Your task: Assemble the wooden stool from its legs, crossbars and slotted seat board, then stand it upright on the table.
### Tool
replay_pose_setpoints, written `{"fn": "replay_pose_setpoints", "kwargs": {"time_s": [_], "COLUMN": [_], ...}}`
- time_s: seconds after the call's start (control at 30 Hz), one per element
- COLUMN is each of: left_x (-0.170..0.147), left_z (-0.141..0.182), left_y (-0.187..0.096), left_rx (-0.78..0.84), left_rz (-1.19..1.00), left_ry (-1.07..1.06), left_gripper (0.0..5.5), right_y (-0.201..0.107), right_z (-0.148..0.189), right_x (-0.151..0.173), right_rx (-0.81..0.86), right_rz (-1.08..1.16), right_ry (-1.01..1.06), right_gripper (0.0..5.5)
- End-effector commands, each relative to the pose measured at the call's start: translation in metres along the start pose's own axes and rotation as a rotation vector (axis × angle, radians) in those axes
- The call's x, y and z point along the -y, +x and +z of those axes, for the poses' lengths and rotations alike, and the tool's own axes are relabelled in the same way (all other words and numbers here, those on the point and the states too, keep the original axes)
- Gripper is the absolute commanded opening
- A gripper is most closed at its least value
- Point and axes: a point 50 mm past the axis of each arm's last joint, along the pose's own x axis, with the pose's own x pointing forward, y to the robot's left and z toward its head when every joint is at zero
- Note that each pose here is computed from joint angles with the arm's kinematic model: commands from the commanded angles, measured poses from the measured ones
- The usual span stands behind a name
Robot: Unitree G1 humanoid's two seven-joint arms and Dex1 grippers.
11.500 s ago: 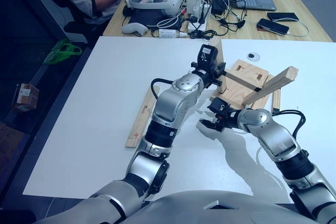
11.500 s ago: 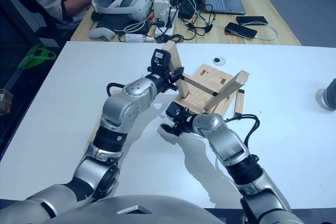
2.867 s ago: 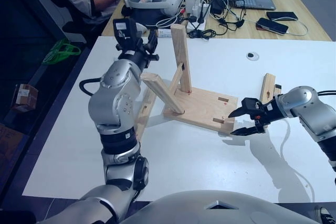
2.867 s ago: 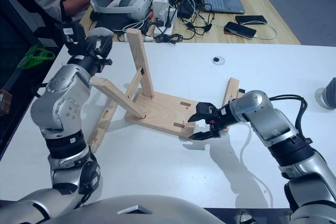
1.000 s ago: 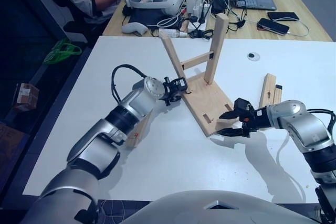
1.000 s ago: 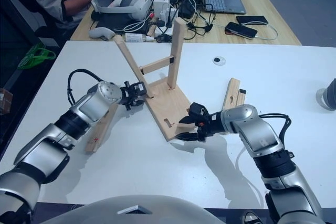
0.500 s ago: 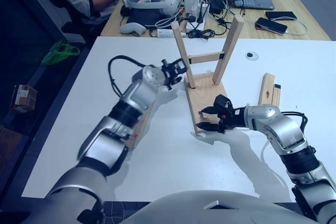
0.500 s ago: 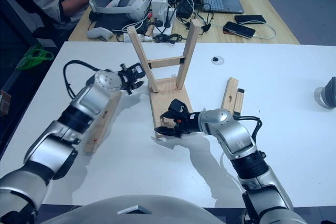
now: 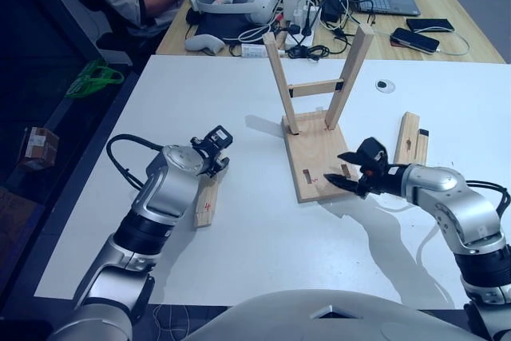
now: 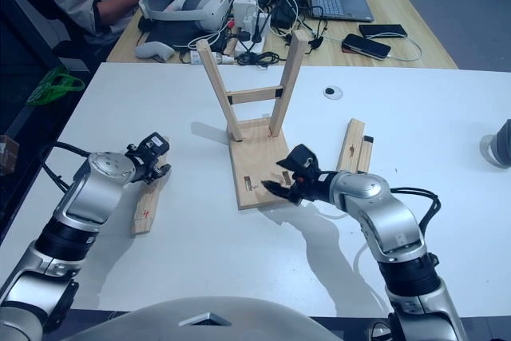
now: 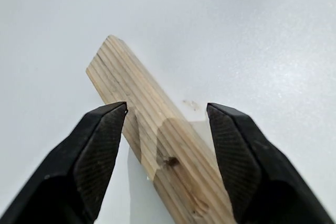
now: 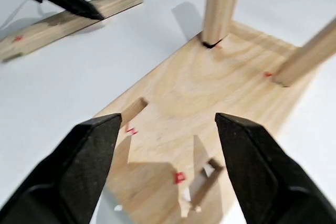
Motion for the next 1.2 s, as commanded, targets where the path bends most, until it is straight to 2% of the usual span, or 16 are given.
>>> {"fn": "replay_pose_setpoints", "kwargs": {"time_s": [0.03,0.17,0.33,0.5,0.67,0.87,1.0,1.17,1.2], "left_x": [0.007,0.017,0.027,0.04,0.05,0.048,0.035,0.008,0.004], "left_z": [-0.019,-0.03,-0.034,-0.031,-0.001,0.027,0.047,0.09,0.097], "left_y": [-0.012,-0.016,-0.013,0.0,0.017,0.026,0.021,-0.004,-0.009], "left_rx": [-0.036,-0.06,-0.073,-0.054,0.026,0.095,0.18,0.45,0.499], "left_rz": [-0.012,-0.036,-0.05,-0.095,-0.124,-0.113,-0.059,0.055,0.066], "left_ry": [-0.067,-0.118,-0.157,-0.293,-0.38,-0.35,-0.345,-0.427,-0.453], "left_gripper": [2.83,2.83,2.83,2.83,2.83,2.83,2.83,2.83,2.86], "right_y": [-0.032,-0.062,-0.074,-0.083,-0.076,-0.061,-0.058,-0.053,-0.051], "right_z": [0.008,-0.004,-0.035,-0.064,-0.069,-0.07,-0.074,-0.075,-0.076], "right_x": [0.042,0.076,0.086,0.083,0.085,0.08,0.08,0.086,0.088], "right_rx": [0.152,0.147,-0.048,-0.184,-0.218,-0.249,-0.274,-0.281,-0.281], "right_rz": [-0.445,-0.801,-0.972,-0.936,-0.864,-0.75,-0.73,-0.737,-0.736], "right_ry": [0.156,0.237,0.337,0.444,0.475,0.47,0.471,0.502,0.513], "right_gripper": [3.36,3.36,3.36,3.36,3.36,3.36,3.36,3.36,3.17]}}
